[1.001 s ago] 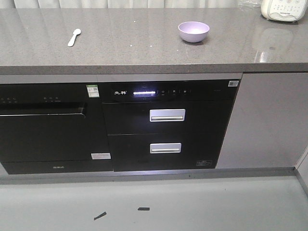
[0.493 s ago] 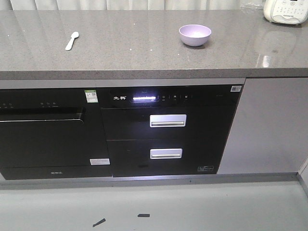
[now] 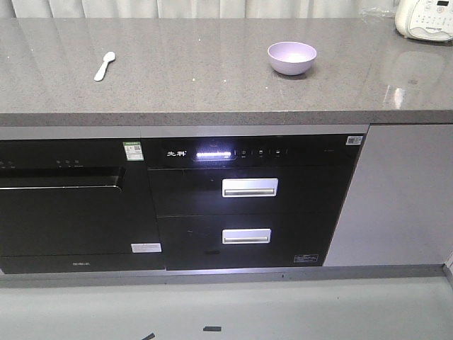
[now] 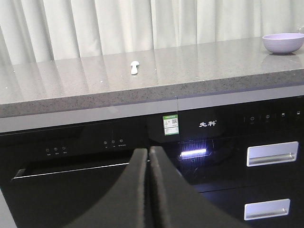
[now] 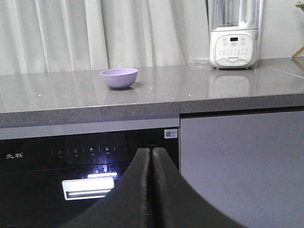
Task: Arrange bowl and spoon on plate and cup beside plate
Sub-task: 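Continue driving closer to the counter holding the spoon and bowl, then drive up to the counter edge, centering the spoon and lavender bowl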
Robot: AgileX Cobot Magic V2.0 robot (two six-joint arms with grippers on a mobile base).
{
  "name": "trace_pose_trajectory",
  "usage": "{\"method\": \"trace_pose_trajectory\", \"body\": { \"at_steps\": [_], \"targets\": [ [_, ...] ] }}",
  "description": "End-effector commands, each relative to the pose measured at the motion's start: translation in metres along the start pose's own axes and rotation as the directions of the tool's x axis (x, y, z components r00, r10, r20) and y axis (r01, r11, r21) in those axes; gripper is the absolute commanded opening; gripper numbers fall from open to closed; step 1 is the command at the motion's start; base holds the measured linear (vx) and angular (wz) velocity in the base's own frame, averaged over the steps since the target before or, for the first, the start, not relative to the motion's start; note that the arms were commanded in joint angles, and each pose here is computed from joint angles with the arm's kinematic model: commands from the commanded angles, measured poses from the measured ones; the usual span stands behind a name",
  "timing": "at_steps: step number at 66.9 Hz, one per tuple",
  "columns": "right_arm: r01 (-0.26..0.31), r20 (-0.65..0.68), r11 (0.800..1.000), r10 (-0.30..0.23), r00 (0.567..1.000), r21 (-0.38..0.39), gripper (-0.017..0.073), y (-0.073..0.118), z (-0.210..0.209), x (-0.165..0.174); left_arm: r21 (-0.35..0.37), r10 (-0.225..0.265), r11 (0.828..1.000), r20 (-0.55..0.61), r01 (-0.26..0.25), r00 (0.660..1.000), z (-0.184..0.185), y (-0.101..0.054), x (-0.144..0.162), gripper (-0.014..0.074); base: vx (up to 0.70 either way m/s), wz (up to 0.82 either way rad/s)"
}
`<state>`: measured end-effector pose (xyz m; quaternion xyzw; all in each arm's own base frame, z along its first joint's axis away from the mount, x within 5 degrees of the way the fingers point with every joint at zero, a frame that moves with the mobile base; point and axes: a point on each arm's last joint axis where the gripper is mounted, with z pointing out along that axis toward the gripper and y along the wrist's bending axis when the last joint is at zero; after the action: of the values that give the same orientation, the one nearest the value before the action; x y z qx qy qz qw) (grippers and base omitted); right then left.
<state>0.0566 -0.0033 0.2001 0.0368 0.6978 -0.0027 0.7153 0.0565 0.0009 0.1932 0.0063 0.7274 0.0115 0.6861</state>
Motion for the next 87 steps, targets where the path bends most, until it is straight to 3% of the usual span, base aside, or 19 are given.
{"method": "trace_pose_trajectory", "body": {
  "at_steps": [1, 87],
  "targets": [
    [0.007, 0.076, 1.0, -0.007, 0.997, -0.004, -0.0003, 0.0004, -0.0009, -0.0055, 0.004, -0.007, 1.0, 0.077, 0.007, 0.997, -0.001, -0.0003, -0.0088, -0.0006, 0.08, -0.01],
    [0.007, 0.076, 1.0, -0.007, 0.997, -0.004, -0.0003, 0.0004, -0.0009, -0.0055, 0.004, -0.007, 1.0, 0.077, 0.007, 0.997, -0.001, -0.0003, -0.0088, -0.0006, 0.08, 0.0]
  ]
}}
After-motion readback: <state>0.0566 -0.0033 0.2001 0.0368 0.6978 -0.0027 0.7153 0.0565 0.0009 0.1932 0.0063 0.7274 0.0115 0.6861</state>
